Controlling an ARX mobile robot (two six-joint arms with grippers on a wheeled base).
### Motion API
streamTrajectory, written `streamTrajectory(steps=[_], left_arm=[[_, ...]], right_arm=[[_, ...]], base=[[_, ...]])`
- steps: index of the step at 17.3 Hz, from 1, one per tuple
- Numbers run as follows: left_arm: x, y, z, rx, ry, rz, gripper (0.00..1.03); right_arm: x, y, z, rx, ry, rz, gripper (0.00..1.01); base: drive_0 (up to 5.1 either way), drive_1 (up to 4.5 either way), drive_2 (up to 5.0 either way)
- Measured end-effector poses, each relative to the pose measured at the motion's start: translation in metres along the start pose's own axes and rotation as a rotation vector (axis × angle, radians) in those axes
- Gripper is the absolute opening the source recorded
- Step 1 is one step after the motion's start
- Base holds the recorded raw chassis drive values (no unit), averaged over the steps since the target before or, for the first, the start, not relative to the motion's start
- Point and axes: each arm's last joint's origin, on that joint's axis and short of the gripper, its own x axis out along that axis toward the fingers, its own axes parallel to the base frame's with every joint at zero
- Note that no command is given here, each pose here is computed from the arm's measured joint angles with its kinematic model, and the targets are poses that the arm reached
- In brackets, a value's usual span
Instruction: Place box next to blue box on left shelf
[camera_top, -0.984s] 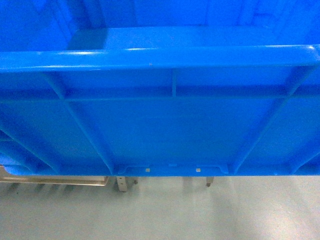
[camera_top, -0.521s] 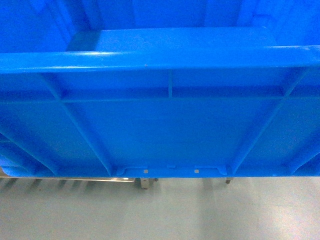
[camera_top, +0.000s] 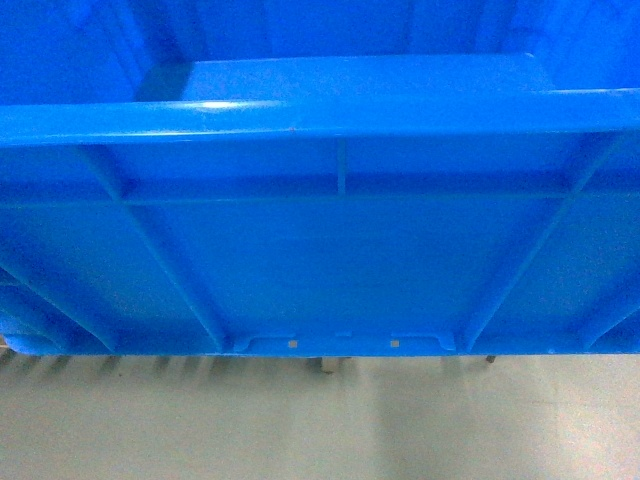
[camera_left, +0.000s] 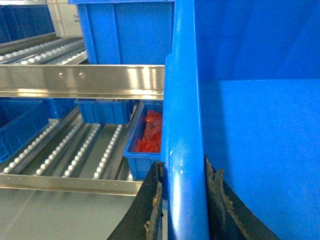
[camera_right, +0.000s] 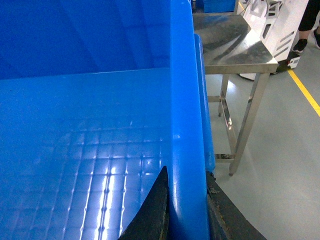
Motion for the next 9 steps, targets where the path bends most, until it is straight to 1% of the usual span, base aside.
streamTrajectory(steps=[9], left_arm=[[0.0000, 0.0000, 0.0003, 0.002, -0.003, 0.002, 0.16]], right_arm=[[-0.0002, 0.0000, 0.0003, 0.000, -0.002, 0.000, 0.10]], base=[[-4.9, 1.39, 3.3]])
